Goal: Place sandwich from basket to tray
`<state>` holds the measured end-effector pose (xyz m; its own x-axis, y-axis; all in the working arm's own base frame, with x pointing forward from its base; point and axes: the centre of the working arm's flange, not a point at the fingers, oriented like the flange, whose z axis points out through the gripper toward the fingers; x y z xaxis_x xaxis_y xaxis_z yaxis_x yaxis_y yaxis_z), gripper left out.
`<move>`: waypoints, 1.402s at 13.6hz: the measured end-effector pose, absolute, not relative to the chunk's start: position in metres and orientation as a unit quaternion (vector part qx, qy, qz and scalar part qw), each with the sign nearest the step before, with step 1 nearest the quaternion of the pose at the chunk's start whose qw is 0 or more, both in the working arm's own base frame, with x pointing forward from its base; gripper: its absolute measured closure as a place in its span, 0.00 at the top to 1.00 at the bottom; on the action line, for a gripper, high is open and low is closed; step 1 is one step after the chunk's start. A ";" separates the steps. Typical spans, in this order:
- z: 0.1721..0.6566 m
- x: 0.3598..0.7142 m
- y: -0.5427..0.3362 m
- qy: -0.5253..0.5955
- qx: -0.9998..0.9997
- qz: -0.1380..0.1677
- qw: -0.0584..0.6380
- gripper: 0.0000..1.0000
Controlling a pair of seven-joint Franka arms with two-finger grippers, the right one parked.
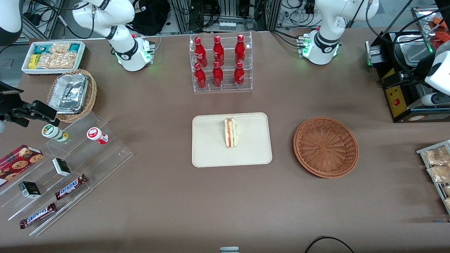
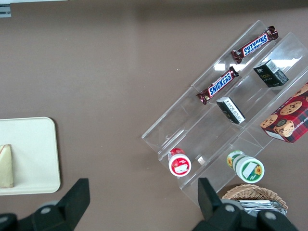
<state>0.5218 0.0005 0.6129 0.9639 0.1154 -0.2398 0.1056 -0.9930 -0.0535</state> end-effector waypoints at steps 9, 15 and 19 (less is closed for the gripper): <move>0.636 0.501 -0.063 0.001 -0.997 0.073 0.036 1.00; 0.653 0.495 -0.062 -0.010 -0.999 0.033 0.033 1.00; 0.645 0.518 -0.061 -0.010 -0.999 0.032 0.027 1.00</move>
